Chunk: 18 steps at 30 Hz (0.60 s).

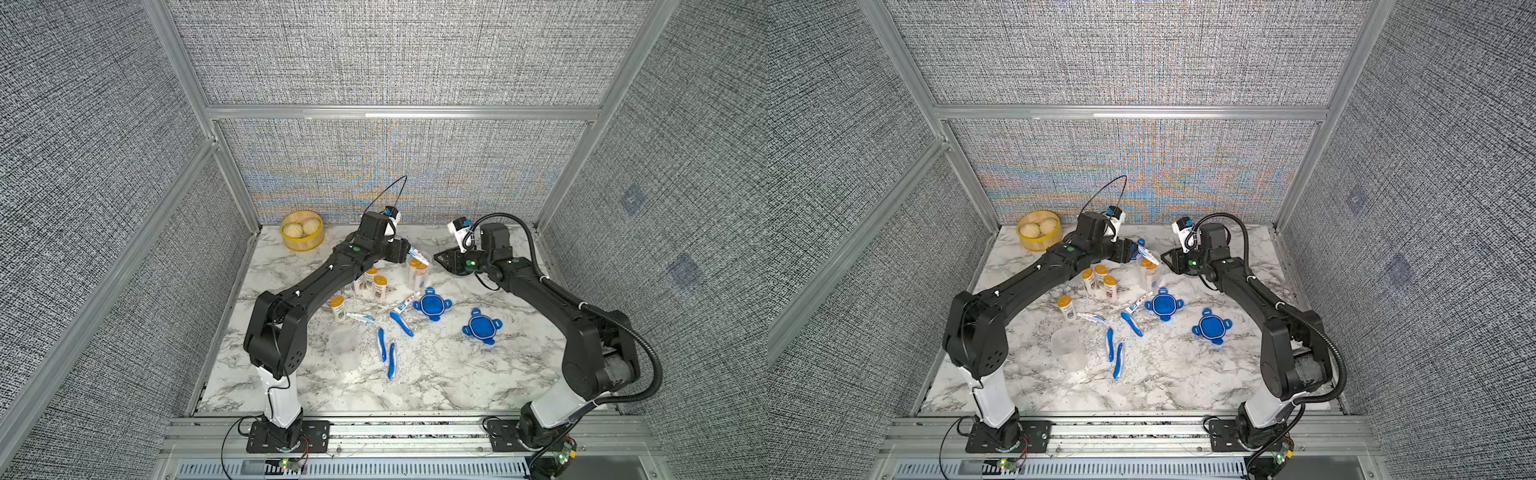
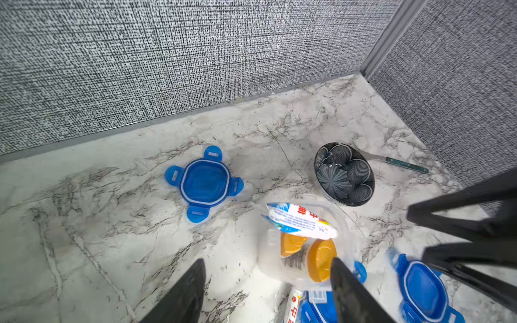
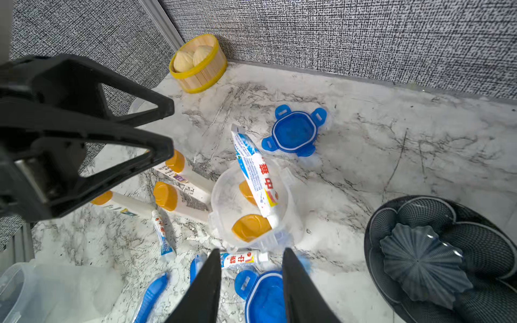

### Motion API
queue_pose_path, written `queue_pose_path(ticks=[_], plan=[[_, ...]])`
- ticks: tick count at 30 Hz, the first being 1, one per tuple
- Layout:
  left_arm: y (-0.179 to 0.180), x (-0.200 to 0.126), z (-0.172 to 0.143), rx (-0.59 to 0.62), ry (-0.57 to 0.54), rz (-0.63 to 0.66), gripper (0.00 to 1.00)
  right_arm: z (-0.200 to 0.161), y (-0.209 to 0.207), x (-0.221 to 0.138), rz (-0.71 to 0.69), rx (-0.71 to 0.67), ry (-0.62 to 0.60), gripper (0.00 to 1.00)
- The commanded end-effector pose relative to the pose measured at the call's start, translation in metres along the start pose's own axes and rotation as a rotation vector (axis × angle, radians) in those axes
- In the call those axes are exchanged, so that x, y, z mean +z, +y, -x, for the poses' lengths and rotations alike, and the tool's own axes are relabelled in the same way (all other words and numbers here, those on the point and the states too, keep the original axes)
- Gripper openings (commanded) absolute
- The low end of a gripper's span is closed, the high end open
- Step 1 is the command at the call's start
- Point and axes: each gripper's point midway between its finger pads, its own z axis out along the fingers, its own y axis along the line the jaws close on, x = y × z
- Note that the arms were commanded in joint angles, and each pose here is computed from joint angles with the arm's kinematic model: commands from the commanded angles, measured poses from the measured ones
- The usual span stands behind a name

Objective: Pack away toiletry kits
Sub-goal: Place the toiletry item into the container, then adjust the toiletry item in the container.

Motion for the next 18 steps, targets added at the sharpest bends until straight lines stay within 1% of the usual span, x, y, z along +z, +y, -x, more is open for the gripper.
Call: queue_pose_path(ticks=[1,5,6,12,14,18], plan=[[0.003,0.012,-0.005,-0.075,0.036,0.007,0.65,-0.005,-0.001,-0.003,-0.013,0.016,0.027,0.39],[0.004,0.023,0.0,-0.146,0.029,-0.004,0.64,-0.008,-0.002,-0.002,-0.01,0.014,0.032,0.39],[0.005,0.031,-0.003,-0.156,0.043,-0.008,0.65,-0.008,-0.002,-0.003,-0.01,0.012,0.032,0.39],[0.005,0.051,-0.002,-0.24,0.032,-0.075,0.66,-0.009,-0.005,-0.004,-0.016,0.014,0.032,0.39],[0.005,0.056,-0.001,-0.254,0.032,-0.087,0.66,-0.009,-0.006,-0.005,-0.018,0.018,0.031,0.39],[0.004,0.063,0.0,-0.274,0.019,-0.112,0.63,-0.01,-0.007,-0.005,-0.018,0.019,0.03,0.39]])
